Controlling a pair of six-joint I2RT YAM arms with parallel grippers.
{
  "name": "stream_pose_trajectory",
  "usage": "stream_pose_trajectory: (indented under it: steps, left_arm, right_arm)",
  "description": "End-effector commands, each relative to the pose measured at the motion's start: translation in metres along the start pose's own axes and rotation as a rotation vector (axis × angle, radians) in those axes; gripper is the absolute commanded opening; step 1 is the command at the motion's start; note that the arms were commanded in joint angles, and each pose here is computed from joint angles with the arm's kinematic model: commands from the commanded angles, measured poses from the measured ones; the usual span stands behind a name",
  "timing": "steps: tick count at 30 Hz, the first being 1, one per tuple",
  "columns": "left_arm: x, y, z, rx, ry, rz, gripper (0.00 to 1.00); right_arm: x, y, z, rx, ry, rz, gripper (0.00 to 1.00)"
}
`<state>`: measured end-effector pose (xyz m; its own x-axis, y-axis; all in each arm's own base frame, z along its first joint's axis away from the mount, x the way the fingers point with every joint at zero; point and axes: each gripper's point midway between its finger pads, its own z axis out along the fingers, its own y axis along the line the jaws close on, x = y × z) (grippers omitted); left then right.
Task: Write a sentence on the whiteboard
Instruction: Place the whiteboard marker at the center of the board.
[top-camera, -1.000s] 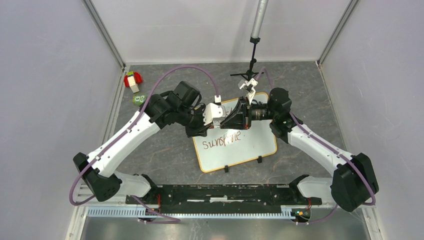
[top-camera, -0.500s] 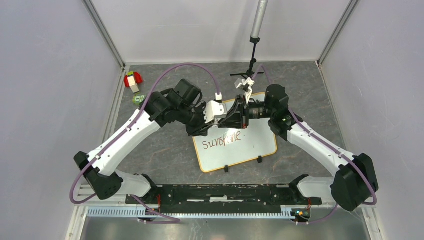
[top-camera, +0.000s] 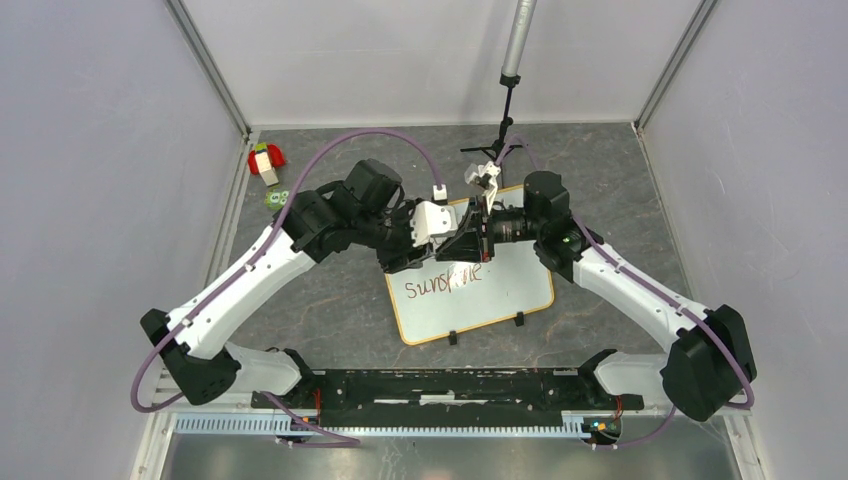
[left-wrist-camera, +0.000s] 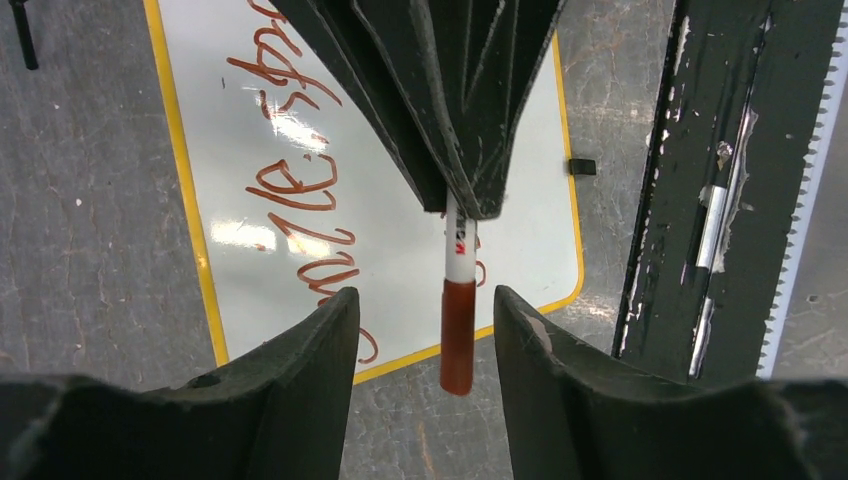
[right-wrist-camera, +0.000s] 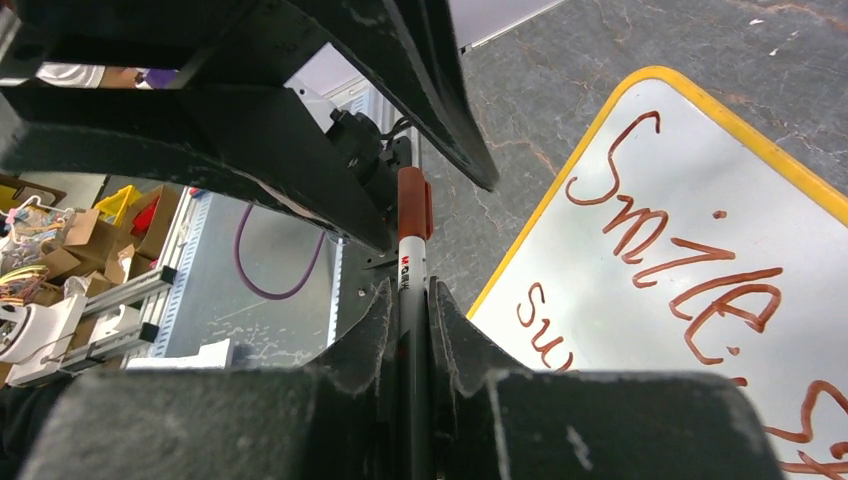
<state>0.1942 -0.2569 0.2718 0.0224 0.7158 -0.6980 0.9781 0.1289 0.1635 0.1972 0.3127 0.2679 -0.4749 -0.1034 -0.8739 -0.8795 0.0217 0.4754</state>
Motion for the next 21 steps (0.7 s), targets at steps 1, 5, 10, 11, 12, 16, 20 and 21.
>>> stream_pose_trajectory:
  steps: [1, 5, 10, 11, 12, 16, 20, 21]
  left_arm:
    - [-0.015, 0.012, 0.007, -0.037, -0.024, 0.071, 0.55]
    - [-0.016, 0.011, 0.009, -0.037, -0.019, 0.072, 0.36]
    - [-0.008, 0.007, 0.005, -0.044, -0.013, 0.05, 0.07]
    - [-0.005, 0.007, 0.005, -0.047, -0.01, 0.039, 0.03]
    - [-0.004, 0.01, 0.003, -0.056, -0.015, 0.013, 0.02]
    - [-0.002, 0.027, -0.011, -0.075, -0.082, -0.107, 0.02]
    - [0.005, 0.052, -0.029, -0.122, -0.138, -0.23, 0.02]
    - [0.01, 0.061, -0.035, -0.142, -0.15, -0.27, 0.02]
  right_arm:
    - [-0.006, 0.006, 0.004, -0.028, -0.009, -0.03, 0.0]
    - [-0.007, 0.007, 0.004, -0.032, -0.01, -0.034, 0.0]
    - [-0.019, 0.009, 0.001, -0.025, -0.02, -0.067, 0.02]
    - [-0.022, 0.009, -0.001, -0.018, -0.025, -0.069, 0.04]
    - [-0.027, 0.007, -0.003, -0.007, -0.032, -0.077, 0.1]
    - [-0.044, -0.007, -0.017, 0.062, -0.063, -0.085, 0.52]
    - [-0.071, -0.025, -0.047, 0.164, -0.123, -0.113, 0.9]
    - [-0.079, -0.029, -0.057, 0.19, -0.141, -0.124, 0.98]
